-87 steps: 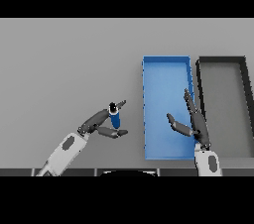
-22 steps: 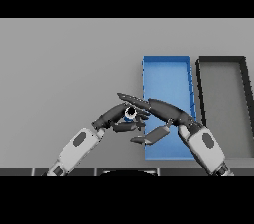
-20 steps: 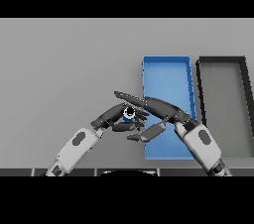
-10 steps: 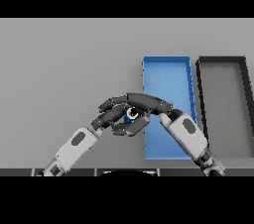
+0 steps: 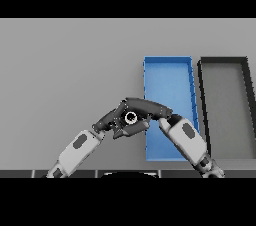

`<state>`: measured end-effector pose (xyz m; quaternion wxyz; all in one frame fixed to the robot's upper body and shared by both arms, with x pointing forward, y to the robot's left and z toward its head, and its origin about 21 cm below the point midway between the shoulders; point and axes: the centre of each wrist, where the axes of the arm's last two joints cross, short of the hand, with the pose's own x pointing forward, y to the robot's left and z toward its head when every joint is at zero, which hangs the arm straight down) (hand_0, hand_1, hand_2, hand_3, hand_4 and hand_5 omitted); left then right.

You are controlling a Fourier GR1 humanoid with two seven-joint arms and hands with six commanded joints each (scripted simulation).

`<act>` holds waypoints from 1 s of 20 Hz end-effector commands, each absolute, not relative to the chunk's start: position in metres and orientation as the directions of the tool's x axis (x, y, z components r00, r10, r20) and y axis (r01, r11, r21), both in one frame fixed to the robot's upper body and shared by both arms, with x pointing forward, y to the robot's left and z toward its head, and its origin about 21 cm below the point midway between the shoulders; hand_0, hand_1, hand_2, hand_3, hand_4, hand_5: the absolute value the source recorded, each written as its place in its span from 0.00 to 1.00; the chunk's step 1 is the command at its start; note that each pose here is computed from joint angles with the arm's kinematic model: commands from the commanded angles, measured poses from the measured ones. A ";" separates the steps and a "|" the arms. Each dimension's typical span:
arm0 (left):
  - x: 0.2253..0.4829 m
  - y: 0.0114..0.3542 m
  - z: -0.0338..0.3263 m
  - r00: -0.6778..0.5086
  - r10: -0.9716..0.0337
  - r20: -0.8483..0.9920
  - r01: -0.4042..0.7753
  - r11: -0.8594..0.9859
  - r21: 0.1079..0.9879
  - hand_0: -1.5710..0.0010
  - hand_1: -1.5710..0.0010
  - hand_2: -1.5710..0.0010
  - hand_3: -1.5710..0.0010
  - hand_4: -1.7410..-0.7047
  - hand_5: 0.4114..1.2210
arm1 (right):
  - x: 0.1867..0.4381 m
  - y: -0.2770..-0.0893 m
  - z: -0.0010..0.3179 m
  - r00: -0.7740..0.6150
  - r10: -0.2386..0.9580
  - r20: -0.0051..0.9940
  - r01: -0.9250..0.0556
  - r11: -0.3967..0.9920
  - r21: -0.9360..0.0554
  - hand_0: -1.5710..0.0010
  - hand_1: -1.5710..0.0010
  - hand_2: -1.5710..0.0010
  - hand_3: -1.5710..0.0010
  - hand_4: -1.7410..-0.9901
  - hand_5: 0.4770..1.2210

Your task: Pick up the blue pipe and place it into the blue bin.

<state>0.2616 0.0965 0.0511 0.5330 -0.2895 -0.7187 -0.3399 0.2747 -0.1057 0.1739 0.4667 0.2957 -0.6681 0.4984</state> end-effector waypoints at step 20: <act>0.270 0.104 0.047 -0.307 -0.147 0.940 0.770 0.543 0.336 0.96 0.96 0.96 0.99 0.88 0.34 | 0.265 -0.102 0.173 -0.395 -0.005 0.919 -0.861 0.350 -0.368 0.00 0.00 0.00 0.00 0.34 1.00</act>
